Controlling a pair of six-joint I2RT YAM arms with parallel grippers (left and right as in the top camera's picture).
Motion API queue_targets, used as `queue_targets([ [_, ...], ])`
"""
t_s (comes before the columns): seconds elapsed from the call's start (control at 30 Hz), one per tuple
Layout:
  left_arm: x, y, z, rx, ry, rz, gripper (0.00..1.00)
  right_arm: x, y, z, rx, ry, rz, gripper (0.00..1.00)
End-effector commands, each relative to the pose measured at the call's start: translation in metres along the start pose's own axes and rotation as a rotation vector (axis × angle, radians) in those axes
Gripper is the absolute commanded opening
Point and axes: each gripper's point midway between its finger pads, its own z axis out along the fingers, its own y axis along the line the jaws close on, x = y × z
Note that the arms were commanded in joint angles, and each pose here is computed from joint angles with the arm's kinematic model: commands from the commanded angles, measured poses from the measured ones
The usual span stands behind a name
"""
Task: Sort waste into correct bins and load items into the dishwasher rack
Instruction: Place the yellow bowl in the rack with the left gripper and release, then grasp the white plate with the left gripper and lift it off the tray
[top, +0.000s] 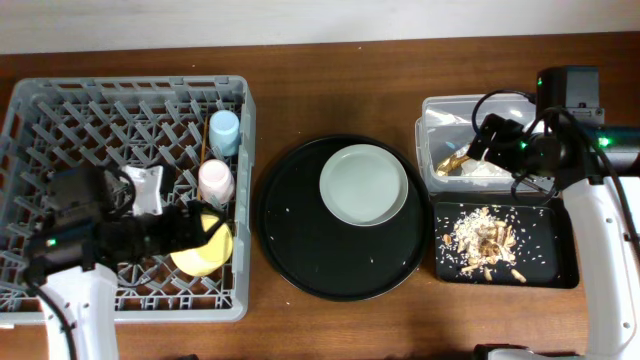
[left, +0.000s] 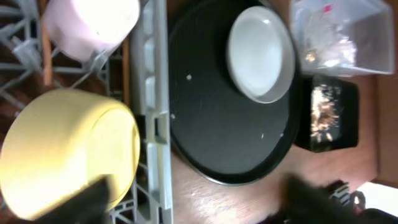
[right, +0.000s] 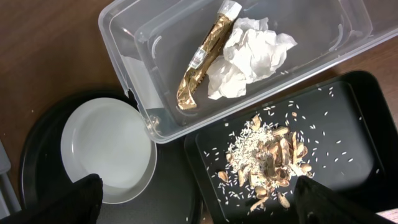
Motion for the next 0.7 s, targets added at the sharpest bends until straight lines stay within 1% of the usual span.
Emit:
queue_targets([
  [0.0, 0.025, 0.05, 0.015, -0.255, 0.102, -0.143, 0.0, -0.001, -0.001, 0.0, 0.005, -0.005, 0.003, 0.99],
  [0.07, 0.037, 0.06, 0.026, -0.27, 0.151, -0.167, 0.01, -0.001, -0.002, -0.001, 0.005, -0.005, 0.003, 0.99],
  [0.13, 0.037, 0.067, 0.032, -0.283, 0.15, -0.173, 0.02, -0.001, -0.002, -0.001, 0.005, -0.005, 0.003, 0.99],
  [0.17, 0.036, 0.075, 0.031, -0.331, 0.14, -0.209, 0.07, -0.001, -0.002, -0.001, 0.005, -0.005, 0.003, 0.99],
  [0.23, 0.036, 0.094, 0.023, -0.454, 0.119, -0.264, 0.08, -0.001, -0.002, -0.001, 0.005, -0.005, 0.003, 0.99],
  [0.33, 0.034, 0.096, 0.022, -0.466, 0.108, -0.271, 0.11, -0.001, -0.002, -0.001, 0.005, -0.005, 0.003, 0.99],
  [0.37, 0.023, 0.086, 0.02, -0.426, 0.083, -0.263, 0.0, -0.001, -0.002, -0.001, 0.005, -0.005, 0.003, 0.99],
  [0.4, -0.001, 0.06, 0.011, -0.324, 0.018, -0.23, 0.0, -0.001, -0.002, -0.001, 0.005, -0.005, 0.003, 0.99],
  [0.43, -0.019, 0.032, 0.003, -0.255, -0.036, -0.17, 0.0, -0.001, -0.002, -0.001, 0.005, -0.005, 0.003, 0.99],
  [0.47, -0.025, 0.013, 0.005, -0.231, -0.054, -0.113, 0.0, -0.001, -0.002, -0.001, 0.005, -0.005, 0.003, 0.99],
  [0.5, -0.02, 0.0, 0.018, -0.239, -0.019, -0.049, 0.0, -0.001, -0.002, -0.001, 0.005, -0.005, 0.003, 0.99],
  [0.53, -0.016, -0.001, 0.027, -0.29, 0.008, -0.027, 0.02, -0.001, -0.002, 0.0, 0.005, -0.005, 0.003, 0.99],
  [0.57, -0.013, -0.002, 0.041, -0.347, 0.037, 0.012, 0.12, -0.001, -0.001, -0.001, 0.005, -0.005, 0.003, 0.99],
  [0.63, -0.011, -0.009, 0.068, -0.364, 0.092, 0.06, 0.16, -0.001, -0.002, -0.001, 0.005, -0.005, 0.003, 0.99],
  [0.67, -0.013, -0.002, 0.079, -0.4, 0.102, 0.057, 0.16, -0.001, -0.001, 0.0, 0.005, -0.005, 0.003, 0.99],
])
